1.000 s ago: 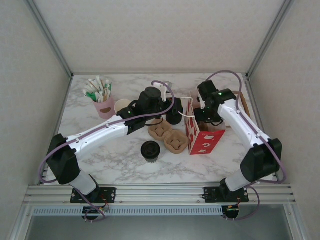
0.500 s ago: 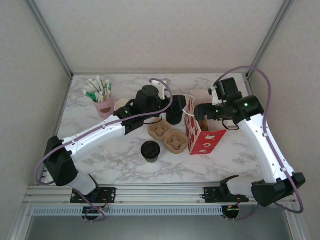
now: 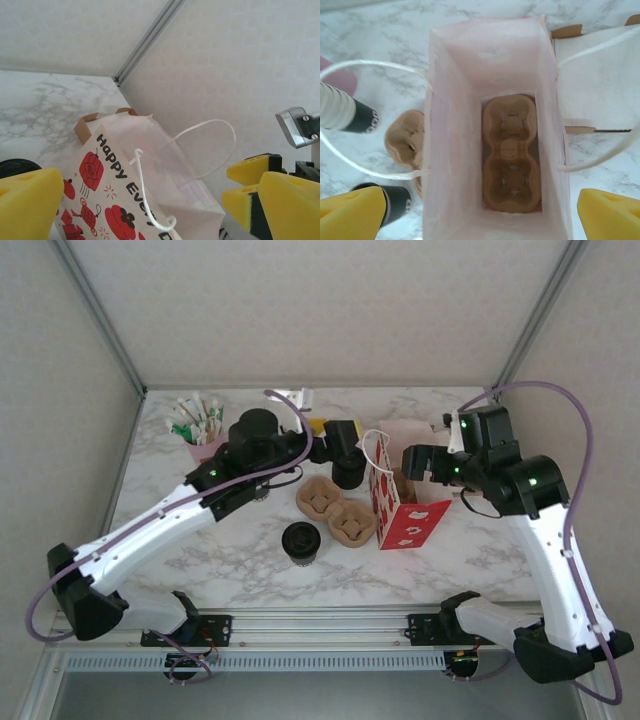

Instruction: Pack the takeout coffee

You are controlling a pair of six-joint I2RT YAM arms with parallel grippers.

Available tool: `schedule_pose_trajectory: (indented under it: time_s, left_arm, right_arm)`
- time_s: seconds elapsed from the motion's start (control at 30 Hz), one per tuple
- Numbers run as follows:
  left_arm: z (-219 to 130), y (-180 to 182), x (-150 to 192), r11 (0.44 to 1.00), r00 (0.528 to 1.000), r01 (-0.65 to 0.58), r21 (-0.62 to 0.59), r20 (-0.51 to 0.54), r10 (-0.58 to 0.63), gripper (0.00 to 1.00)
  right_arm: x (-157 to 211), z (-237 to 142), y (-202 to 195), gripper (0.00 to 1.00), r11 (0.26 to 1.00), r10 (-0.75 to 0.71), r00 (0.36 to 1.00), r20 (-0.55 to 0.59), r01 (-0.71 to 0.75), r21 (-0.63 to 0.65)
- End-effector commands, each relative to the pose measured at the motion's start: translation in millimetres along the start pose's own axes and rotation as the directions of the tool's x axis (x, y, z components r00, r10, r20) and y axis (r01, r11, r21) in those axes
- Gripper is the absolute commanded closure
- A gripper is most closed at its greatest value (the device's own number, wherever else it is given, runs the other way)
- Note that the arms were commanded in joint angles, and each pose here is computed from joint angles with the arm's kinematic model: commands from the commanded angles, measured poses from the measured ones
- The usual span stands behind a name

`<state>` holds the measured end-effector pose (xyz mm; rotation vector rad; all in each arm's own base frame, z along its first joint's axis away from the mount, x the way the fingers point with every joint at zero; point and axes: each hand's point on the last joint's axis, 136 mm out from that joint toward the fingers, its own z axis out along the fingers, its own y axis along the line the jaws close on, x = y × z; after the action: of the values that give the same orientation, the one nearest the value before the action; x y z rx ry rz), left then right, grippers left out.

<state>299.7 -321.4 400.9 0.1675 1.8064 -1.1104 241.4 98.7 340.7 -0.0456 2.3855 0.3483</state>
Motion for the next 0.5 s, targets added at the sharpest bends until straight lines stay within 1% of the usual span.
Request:
schedule_pose_trajectory:
  time_s: [0.0, 0.13, 0.2, 0.3, 0.47]
  left_arm:
    - [-23.8, 6.7, -8.0, 0.999, 0.998, -0.037, -0.031, 0.054, 0.038, 0.00]
    - [-47.2, 18.7, -2.3, 0.997, 0.996, -0.049, -0.065, 0.074, 0.054, 0.00]
    - [-56.8, 26.4, 3.9, 0.995, 0.996, -0.050, -0.085, 0.072, 0.056, 0.00]
    - [-64.6, 42.6, 16.5, 0.991, 0.998, -0.039, -0.130, 0.048, 0.046, 0.00]
    - [-72.3, 66.0, 36.9, 0.984, 1.000, -0.014, -0.180, 0.000, 0.014, 0.00]
  right_arm:
    - [-8.7, -22.2, 13.9, 0.01, 0.992, 0.075, 0.993, 0.092, -0.065, -0.112]
    - [-10.5, -37.9, 33.1, 0.01, 0.968, 0.095, 0.986, 0.135, -0.060, -0.244]
    - [-12.3, -45.0, 44.0, 0.01, 0.952, 0.081, 0.986, 0.145, -0.033, -0.305]
    - [-9.0, -44.8, 56.0, 0.01, 0.930, 0.093, 0.991, 0.101, -0.050, -0.365]
    - [-2.1, -36.4, 70.1, 0.01, 0.913, 0.069, 0.995, 0.067, -0.036, -0.406]
